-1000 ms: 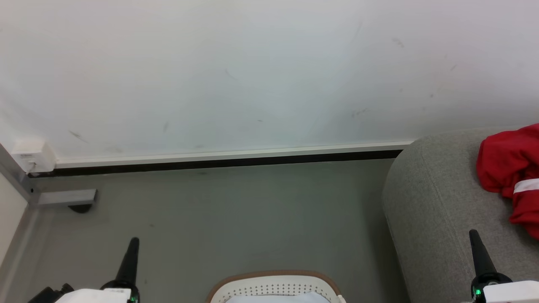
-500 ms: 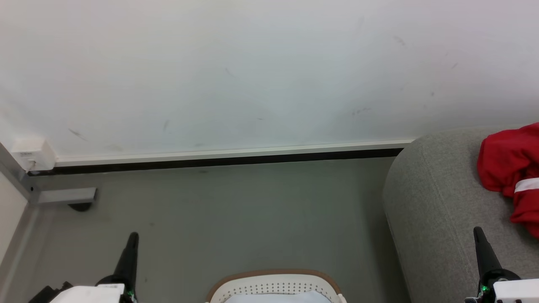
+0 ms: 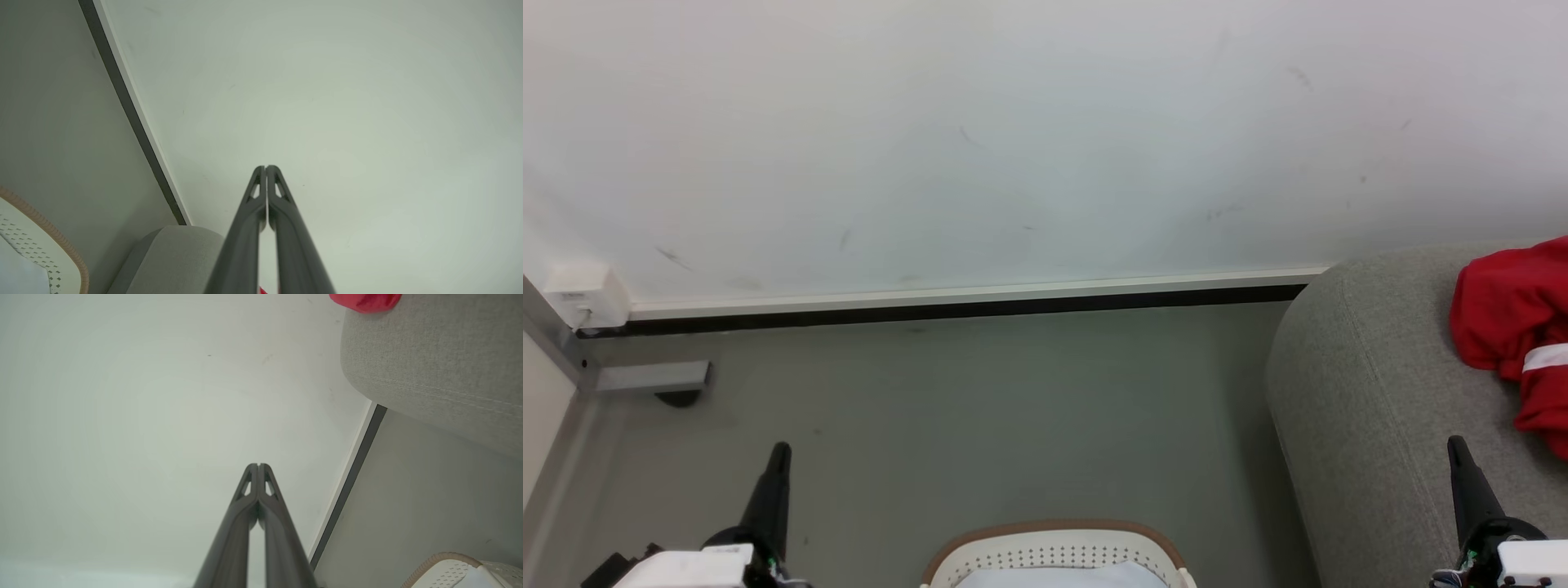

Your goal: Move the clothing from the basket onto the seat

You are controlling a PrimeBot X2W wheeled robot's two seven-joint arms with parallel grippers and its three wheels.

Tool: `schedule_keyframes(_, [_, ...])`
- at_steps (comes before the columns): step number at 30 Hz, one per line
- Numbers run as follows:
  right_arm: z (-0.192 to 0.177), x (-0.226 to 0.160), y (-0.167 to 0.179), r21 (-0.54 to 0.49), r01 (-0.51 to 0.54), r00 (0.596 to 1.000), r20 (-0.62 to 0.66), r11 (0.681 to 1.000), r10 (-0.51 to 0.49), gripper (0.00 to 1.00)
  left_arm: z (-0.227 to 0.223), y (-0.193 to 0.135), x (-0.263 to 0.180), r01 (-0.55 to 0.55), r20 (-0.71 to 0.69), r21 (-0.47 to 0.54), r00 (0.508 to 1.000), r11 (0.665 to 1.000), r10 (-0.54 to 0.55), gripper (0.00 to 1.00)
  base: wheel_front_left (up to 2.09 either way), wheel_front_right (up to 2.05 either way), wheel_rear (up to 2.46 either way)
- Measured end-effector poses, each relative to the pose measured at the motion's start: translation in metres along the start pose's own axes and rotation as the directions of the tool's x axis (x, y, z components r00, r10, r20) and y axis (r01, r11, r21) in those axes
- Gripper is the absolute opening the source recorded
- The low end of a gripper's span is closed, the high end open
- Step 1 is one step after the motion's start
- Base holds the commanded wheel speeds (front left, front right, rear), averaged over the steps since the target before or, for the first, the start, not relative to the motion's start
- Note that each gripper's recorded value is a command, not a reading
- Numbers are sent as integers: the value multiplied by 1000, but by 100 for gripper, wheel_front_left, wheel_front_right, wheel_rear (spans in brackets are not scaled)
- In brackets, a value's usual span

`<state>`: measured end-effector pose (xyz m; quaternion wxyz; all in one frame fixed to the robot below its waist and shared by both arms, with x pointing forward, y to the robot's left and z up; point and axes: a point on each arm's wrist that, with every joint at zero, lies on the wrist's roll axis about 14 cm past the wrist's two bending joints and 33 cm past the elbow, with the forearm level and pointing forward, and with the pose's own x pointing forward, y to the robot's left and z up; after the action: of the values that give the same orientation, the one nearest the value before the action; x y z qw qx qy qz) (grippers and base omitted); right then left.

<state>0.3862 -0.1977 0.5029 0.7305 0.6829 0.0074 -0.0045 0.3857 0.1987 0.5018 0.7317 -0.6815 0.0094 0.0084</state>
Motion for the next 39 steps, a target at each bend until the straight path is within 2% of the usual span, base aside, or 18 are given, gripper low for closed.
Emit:
schedule_keyframes(11, [3,1,0,68,-5,1000,5,998,5,0,1,-2,2,13,1,-68,1000,998,-13,0,0,0,0])
schedule_keyframes(39, [3,1,0,72,-6,1000,5,997,6,0,1,-2,2,14,1,-69,1000,998,-14,0,0,0,0])
